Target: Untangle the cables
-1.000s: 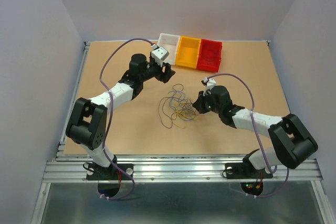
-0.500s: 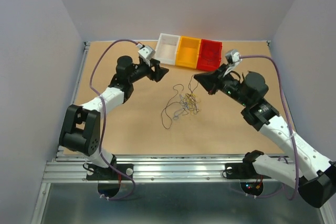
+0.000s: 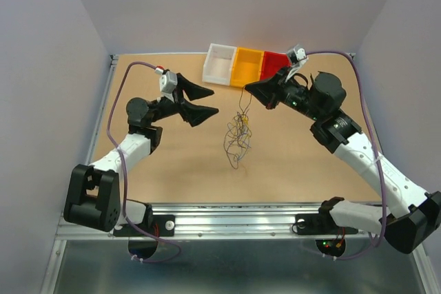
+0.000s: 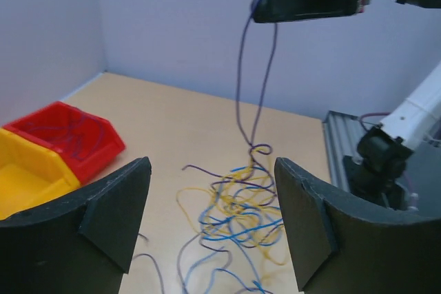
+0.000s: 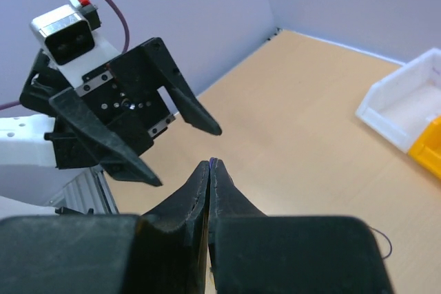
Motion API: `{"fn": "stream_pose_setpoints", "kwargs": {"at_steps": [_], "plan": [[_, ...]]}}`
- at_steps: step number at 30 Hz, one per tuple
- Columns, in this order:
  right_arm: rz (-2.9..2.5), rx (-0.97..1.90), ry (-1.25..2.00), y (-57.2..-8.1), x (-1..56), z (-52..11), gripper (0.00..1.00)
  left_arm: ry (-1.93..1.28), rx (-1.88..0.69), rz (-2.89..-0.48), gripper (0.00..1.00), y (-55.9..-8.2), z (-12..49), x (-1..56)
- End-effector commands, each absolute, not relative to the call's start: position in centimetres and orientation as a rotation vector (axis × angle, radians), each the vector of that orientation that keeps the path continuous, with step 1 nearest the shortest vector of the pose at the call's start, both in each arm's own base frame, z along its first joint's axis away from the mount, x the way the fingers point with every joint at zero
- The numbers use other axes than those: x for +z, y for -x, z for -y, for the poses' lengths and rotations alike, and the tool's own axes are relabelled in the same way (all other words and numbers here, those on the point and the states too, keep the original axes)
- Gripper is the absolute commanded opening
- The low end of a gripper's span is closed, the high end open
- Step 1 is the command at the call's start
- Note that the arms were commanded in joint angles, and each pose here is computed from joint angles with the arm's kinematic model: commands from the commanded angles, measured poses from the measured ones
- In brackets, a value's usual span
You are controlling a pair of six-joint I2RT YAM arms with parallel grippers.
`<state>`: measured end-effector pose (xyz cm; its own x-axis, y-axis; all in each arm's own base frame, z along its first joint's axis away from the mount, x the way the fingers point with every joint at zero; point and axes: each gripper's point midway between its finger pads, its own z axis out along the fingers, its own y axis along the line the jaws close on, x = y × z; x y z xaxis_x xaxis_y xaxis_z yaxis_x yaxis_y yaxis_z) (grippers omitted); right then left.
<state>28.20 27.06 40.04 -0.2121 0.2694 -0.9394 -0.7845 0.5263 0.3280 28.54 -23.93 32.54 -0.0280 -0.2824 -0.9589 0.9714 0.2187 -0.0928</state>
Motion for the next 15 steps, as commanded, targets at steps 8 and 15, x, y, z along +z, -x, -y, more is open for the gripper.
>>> {"fn": "stream_pose_setpoints", "kwargs": {"at_steps": [8,15], "plan": [[-1.427,1.086,0.489,-27.0,42.8,-28.0,0.01,-1.049,-1.324,-0.778,0.97,-21.8,25.3,35.6],[-1.434,1.103,0.512,-27.1,42.6,-29.3,0.01,-0.954,-1.158,-0.918,0.98,-26.1,27.6,35.2]]}}
